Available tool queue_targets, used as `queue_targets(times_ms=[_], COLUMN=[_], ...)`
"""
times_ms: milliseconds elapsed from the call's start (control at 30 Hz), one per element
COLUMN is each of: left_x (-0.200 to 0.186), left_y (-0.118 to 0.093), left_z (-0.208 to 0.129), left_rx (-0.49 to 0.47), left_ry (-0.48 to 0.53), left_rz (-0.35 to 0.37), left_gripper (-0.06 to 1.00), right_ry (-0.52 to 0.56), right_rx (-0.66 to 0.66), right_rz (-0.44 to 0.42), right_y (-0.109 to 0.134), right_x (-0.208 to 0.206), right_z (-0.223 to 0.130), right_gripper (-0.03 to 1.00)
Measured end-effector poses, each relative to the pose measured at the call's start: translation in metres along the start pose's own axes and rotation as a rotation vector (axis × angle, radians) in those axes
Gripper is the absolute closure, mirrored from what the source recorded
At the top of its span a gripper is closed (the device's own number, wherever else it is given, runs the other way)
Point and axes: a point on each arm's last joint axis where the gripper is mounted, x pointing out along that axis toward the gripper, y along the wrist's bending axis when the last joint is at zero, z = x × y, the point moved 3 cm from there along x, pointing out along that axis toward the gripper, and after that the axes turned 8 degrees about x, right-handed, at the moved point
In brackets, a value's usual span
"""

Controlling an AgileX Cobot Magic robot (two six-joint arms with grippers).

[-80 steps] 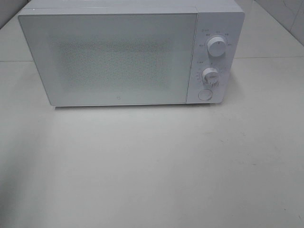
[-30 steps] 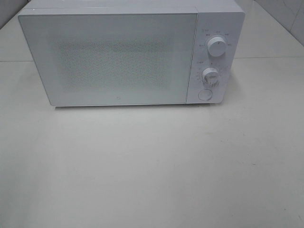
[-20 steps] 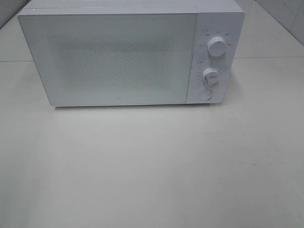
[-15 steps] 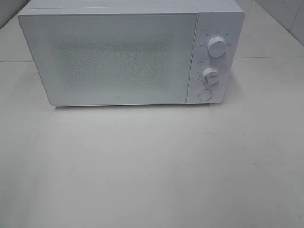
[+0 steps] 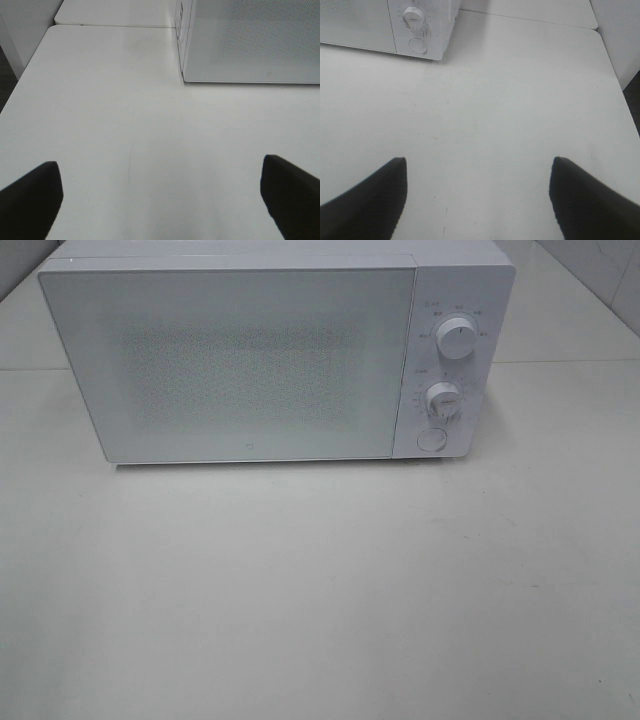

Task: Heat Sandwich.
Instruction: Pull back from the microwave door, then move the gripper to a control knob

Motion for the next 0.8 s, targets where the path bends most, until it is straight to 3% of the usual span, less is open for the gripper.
queue_targets(times_ms=[800], left_x=[0.0], left_y=[0.0], left_z=[0.0], left_rx=[0.0], left_ry=[0.0], left_rz=[0.0], left_gripper=[-0.05], right_ry=[0.0], right_rx=[0.0], right_rz=[0.0], right_y=[0.0], right_x=[0.0], right_z=[0.0], right_gripper=[0.2])
